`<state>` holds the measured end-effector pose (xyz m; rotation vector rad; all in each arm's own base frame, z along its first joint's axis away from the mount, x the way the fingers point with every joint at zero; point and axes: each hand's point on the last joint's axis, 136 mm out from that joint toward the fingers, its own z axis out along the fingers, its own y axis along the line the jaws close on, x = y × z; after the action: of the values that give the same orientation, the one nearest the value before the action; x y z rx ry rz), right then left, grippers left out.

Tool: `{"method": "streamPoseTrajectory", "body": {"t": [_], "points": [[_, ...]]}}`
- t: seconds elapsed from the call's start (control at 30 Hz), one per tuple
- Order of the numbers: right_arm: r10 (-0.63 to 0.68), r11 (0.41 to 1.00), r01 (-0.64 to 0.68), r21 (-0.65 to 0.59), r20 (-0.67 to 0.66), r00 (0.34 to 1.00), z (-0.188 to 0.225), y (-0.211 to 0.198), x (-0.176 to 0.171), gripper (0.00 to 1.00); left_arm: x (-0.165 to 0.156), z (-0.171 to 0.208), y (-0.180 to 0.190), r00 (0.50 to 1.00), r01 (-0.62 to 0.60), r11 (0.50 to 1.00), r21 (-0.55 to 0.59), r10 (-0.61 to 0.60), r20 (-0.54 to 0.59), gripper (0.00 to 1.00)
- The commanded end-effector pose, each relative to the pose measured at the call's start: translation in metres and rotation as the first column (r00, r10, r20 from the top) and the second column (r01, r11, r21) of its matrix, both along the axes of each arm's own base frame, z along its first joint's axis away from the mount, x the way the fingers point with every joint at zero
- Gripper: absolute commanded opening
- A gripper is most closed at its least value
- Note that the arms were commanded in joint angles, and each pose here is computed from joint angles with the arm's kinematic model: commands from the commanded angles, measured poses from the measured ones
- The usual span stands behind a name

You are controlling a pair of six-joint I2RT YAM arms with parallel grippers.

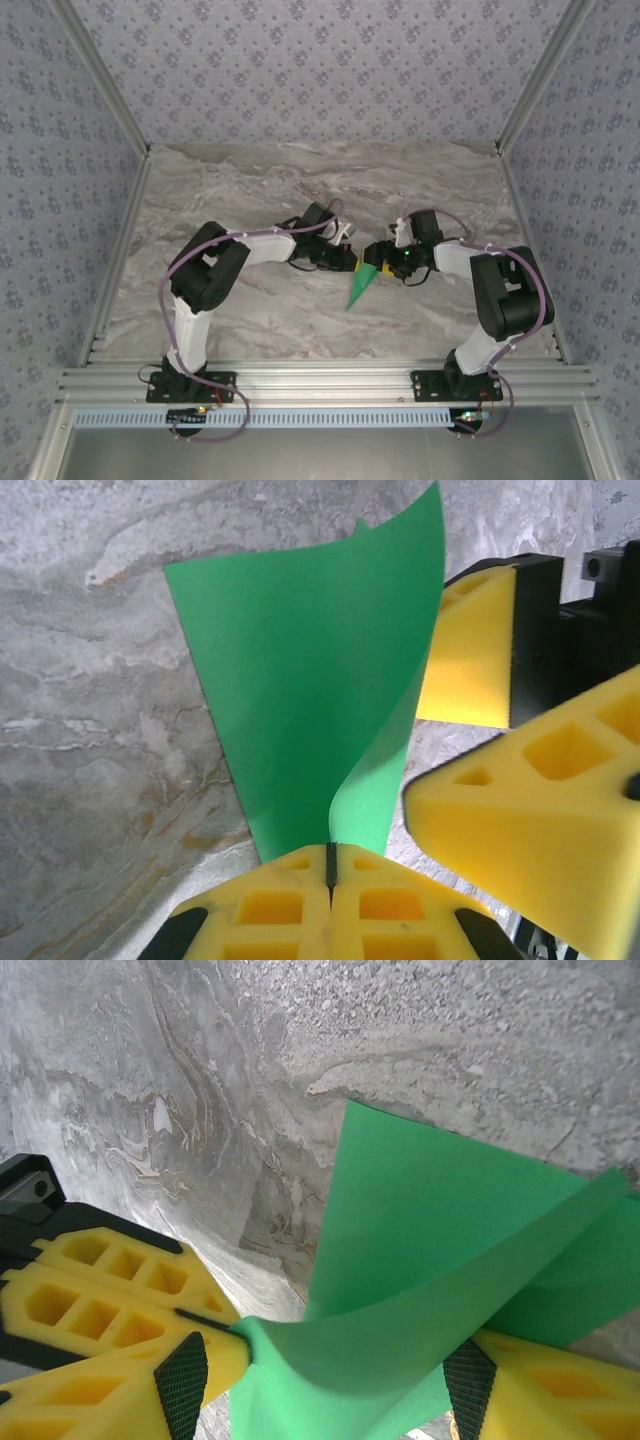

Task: Fold a paper plane with a square sheet of paper (fold left side to right side)
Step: Fold the wing for the fifth time at the center of the table.

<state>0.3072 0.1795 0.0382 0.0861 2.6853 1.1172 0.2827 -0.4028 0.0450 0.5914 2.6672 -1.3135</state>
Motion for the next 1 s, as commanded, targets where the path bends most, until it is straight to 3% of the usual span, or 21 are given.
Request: {"method": "streamPoseTrajectory", "body": {"t": [0.0, 0.73, 0.97], "points": [[-0.002, 0.997, -0.005, -0.081, -0.093, 0.996, -0.027, -0.01, -0.017, 0.68, 0.002, -0.005, -0.003, 1.0, 0.026, 1.0, -0.015, -0.026, -0.006, 0.01], [0.016, 0.997, -0.022, -0.069, -0.081, 0.997, -0.024, -0.004, -0.016, 0.68, -0.002, -0.018, -0.009, 0.998, 0.042, 0.999, -0.029, -0.043, -0.042, 0.02], [-0.003, 0.999, 0.002, -0.05, -0.031, 1.0, -0.004, -0.008, -0.011, 0.69, -0.001, -0.03, -0.006, 0.998, 0.032, 0.999, 0.009, -0.031, -0.055, 0.02]]}}
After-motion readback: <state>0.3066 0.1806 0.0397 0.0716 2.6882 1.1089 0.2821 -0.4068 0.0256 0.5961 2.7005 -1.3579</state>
